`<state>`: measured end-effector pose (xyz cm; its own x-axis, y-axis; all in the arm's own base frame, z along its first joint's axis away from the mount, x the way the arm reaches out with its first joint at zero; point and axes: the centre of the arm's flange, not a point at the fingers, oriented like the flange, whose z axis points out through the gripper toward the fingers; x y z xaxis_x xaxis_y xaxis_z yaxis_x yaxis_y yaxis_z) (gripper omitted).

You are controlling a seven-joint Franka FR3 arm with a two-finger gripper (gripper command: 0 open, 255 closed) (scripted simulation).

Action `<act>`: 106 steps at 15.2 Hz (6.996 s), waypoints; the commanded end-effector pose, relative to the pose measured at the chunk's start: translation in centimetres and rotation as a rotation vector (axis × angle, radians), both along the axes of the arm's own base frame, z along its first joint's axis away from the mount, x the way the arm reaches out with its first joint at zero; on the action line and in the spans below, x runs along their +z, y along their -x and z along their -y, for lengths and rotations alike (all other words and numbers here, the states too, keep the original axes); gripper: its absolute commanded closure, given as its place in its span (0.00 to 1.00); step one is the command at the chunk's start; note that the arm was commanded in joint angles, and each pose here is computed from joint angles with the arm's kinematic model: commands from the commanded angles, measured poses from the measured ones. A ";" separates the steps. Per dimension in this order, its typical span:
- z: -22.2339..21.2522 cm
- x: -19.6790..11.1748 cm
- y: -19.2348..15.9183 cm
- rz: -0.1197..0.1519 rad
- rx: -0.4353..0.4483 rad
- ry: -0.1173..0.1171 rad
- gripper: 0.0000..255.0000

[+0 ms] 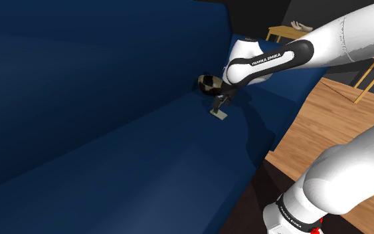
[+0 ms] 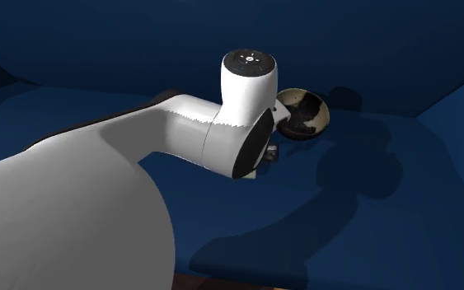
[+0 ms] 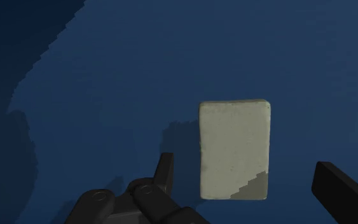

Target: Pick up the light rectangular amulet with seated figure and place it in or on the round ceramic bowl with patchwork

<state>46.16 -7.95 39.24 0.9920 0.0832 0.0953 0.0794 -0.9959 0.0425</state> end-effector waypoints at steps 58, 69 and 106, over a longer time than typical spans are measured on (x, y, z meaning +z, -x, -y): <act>0.2 15.5 -0.4 0.003 0.001 0.000 1.00; 4.5 17.7 -8.6 0.003 0.001 0.000 1.00; 9.8 10.3 -18.8 0.003 0.001 0.000 0.00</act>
<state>64.93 -17.76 49.58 0.9916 0.0841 0.0979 0.0802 -0.9959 0.0426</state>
